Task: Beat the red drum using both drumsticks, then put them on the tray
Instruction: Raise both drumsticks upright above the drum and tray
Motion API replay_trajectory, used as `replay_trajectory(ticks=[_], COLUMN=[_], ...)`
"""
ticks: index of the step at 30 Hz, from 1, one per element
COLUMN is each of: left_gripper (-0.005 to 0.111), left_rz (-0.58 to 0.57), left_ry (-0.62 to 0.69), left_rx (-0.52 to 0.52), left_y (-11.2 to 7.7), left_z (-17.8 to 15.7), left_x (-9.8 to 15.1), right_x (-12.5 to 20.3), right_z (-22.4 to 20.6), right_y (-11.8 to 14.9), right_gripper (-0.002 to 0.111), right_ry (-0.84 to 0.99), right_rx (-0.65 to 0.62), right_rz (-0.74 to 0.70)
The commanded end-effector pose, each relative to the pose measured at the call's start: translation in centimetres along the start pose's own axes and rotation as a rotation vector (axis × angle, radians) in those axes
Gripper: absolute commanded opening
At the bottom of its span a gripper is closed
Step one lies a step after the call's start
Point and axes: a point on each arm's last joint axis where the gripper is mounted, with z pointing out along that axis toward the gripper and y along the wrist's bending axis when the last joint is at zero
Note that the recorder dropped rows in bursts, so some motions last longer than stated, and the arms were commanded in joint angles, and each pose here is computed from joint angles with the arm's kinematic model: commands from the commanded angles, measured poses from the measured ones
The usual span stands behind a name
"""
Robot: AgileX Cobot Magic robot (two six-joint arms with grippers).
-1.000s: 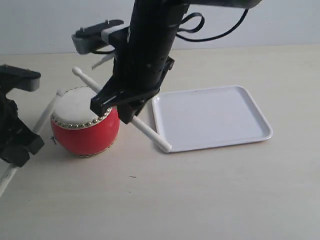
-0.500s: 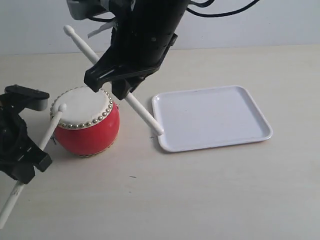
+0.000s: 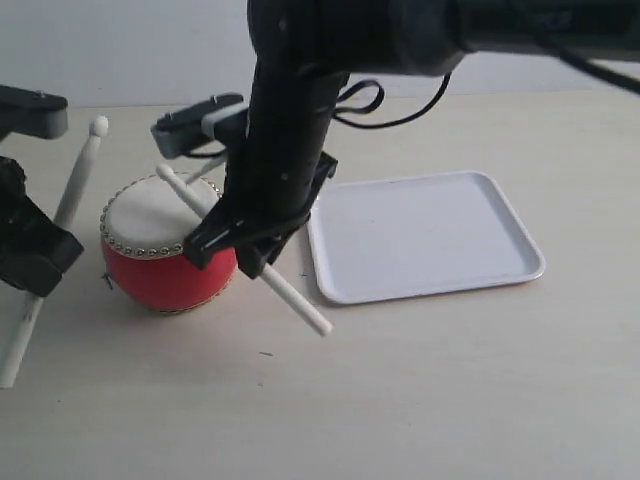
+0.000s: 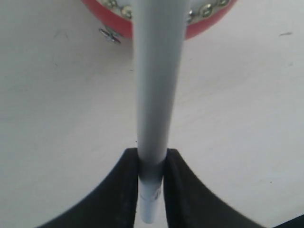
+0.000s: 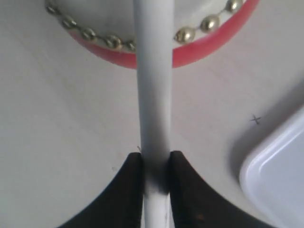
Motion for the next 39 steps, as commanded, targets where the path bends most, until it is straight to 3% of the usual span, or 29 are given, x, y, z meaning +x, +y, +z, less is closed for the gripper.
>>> replay_trajectory(ticks=[1,5,9,15,18,25,35,39], left_gripper=[0.0,0.0,0.0,0.0,0.0,0.0,0.0,0.0], left_rz=[0.003,0.001,-0.01,0.046,0.067,0.068,0.193,0.154], left_ry=[-0.106,-0.166,-0.211,-0.383,-0.476,-0.665,-0.696,-0.67], left_rx=[-0.002,0.0,0.073,0.355,0.437,0.44,0.459,0.477], left_y=[-0.3,-0.4,-1.1,-3.6,-4.3,-4.6,-8.3,-8.4], left_z=[-2.7,-3.6,-3.6,-4.6,-5.2,-4.8,0.6,2.2], left_x=[0.8,0.9,0.5,-0.9,-1.5,-3.0,-6.8,-8.5], right_x=[0.4,0.5,0.3,0.5,0.9,2.2,2.9,3.1], right_z=[3.5,3.4,0.4,-6.2,-9.3,-15.1,-16.3,-16.4], right_y=[-0.7,-0.6,-0.1,1.0,1.4,-0.5,-2.7,-3.5], right_gripper=[0.0,0.0,0.0,0.0,0.0,0.0,0.0,0.0], right_ry=[0.106,0.114,0.043,-0.128,-0.214,-0.377,-0.386,-0.384], right_rx=[-0.015,-0.017,-0.005,0.026,0.068,0.216,0.31,0.355], right_rz=[0.014,0.014,-0.008,-0.043,-0.067,0.025,0.081,0.107])
